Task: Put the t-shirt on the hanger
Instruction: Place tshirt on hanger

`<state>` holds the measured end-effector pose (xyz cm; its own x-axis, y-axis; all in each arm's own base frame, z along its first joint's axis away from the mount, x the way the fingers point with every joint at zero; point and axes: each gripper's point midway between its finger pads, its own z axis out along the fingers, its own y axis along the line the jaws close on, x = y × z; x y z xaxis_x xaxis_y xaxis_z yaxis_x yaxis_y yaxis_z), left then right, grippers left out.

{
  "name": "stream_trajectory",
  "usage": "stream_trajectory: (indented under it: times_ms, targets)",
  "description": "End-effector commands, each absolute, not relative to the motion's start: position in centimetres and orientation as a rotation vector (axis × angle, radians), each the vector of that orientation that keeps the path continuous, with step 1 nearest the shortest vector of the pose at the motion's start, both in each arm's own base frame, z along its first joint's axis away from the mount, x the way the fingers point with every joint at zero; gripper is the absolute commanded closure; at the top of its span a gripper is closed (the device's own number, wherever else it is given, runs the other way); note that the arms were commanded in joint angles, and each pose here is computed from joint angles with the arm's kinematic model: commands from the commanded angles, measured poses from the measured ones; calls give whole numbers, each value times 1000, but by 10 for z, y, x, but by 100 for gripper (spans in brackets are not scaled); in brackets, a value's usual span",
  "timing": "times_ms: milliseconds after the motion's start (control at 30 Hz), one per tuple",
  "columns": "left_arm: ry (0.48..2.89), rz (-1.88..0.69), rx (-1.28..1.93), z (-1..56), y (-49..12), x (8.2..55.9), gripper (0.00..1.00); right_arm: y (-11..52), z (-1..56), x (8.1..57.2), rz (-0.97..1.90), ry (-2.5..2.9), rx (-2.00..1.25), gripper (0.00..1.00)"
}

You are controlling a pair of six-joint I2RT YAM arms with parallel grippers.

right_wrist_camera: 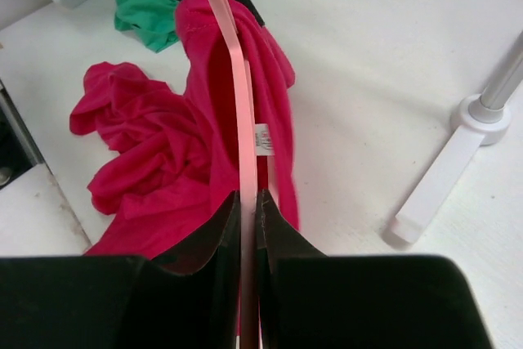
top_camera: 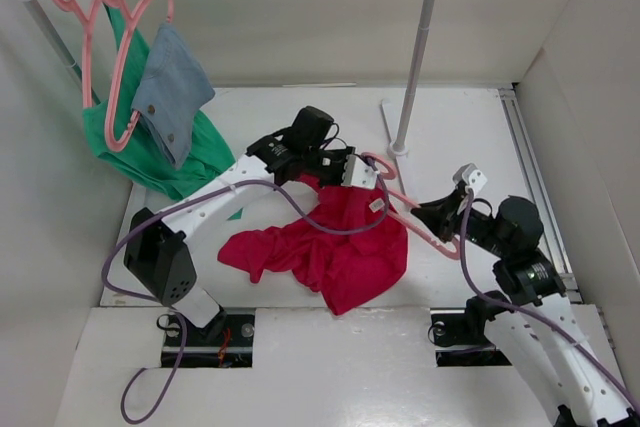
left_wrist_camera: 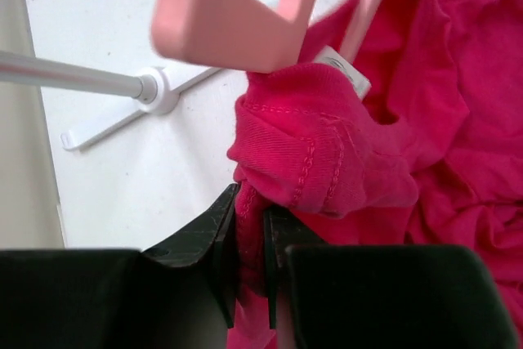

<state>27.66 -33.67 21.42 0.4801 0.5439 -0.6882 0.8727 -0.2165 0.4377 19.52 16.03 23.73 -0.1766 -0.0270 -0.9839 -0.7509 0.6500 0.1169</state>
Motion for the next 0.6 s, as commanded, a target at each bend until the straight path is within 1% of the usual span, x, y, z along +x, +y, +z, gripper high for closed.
stream_trajectory:
  times_ms: [0,33,67,100,133,167,200,233,333,433,500,567]
  targets:
    - [1136,-512,1724,268,-343,277,100,162,266,206,700,1561,-640,100]
    - [1167,-512,1720,262,-341,277,100,161,267,213,681,1574,-634,100]
    - [1217,-504,1689,258,-334,281,100,158,267,218,663,1594,-616,91]
    - [1229,-498,1660,262,-332,282,100,149,267,228,604,1625,-562,76]
    - [1268,-494,1626,260,-327,286,100,145,273,234,577,1660,-536,56]
    - [1327,-491,1597,250,-319,292,100,141,277,239,541,1674,-526,41]
    - [1378,-486,1538,253,-314,296,100,130,282,246,477,1701,-472,30]
    - [1404,-487,1507,254,-312,296,100,123,286,250,433,1719,-450,23]
    - [1544,-484,1401,243,-302,304,100,98,302,255,329,1788,-292,18]
    - [1633,-505,1312,239,-299,305,100,101,309,253,371,1784,-252,18]
    - [1683,-546,1259,236,-301,303,100,112,279,259,433,1858,-237,18]
    - [1693,-561,1235,240,-300,301,100,124,254,259,495,1924,-244,21]
